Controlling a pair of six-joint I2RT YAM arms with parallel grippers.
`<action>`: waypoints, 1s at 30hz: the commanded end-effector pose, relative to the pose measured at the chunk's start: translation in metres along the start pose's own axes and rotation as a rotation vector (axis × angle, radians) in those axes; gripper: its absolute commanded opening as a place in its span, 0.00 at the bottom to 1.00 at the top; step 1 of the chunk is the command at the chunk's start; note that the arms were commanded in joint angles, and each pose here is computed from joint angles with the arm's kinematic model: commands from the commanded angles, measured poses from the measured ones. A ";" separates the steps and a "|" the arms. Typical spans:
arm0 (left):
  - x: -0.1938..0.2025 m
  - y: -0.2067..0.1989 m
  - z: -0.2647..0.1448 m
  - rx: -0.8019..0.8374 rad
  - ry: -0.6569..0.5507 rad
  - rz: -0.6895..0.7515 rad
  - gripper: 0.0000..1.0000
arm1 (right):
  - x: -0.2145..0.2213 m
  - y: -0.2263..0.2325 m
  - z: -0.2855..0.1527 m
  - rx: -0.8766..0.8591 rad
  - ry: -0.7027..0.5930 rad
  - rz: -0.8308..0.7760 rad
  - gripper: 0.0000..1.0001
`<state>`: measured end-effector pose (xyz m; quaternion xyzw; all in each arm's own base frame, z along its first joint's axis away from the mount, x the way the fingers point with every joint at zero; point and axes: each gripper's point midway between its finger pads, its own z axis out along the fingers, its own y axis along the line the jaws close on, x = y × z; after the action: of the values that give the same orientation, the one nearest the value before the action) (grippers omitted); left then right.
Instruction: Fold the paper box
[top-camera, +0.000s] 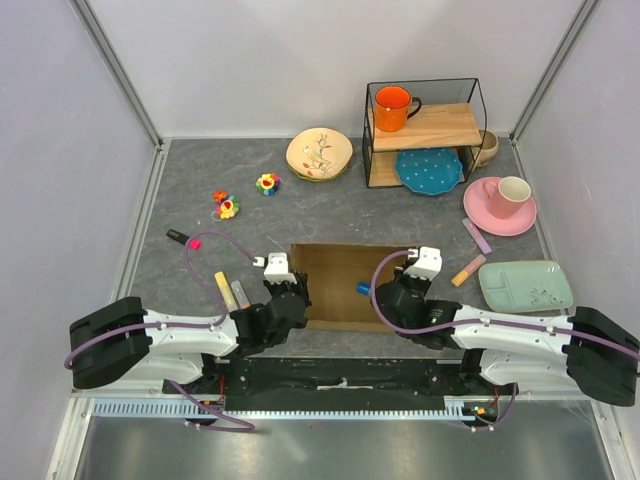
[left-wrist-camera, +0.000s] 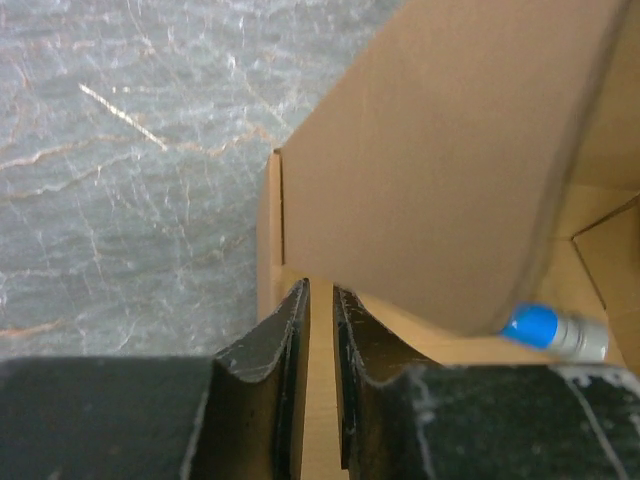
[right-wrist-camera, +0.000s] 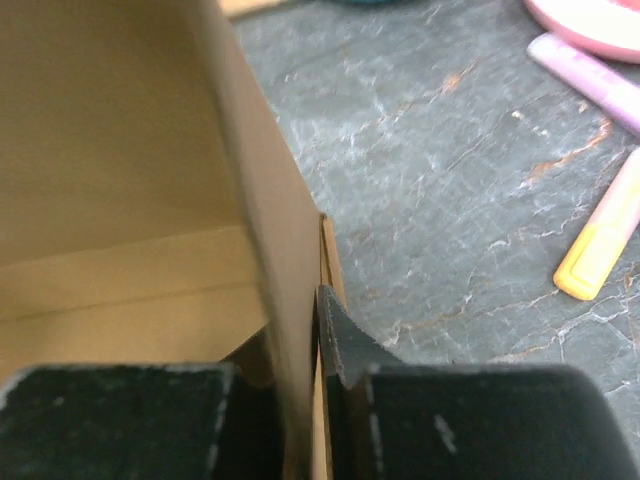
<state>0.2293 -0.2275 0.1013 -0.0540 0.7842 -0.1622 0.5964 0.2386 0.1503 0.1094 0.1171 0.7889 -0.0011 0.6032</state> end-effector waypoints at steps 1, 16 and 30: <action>0.013 0.013 -0.004 -0.045 0.004 -0.043 0.21 | 0.025 -0.013 -0.010 -0.029 0.092 -0.066 0.19; 0.013 0.023 -0.009 -0.093 -0.003 0.002 0.22 | -0.010 -0.001 -0.044 -0.107 0.053 0.004 0.57; 0.010 0.037 -0.009 -0.199 -0.017 0.050 0.24 | -0.058 -0.007 -0.083 -0.172 -0.027 0.071 0.80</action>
<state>0.2174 -0.2096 0.0784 -0.0630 0.8030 -0.1119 0.5819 0.1720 0.1535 0.1594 0.0740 0.7960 0.0812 0.5952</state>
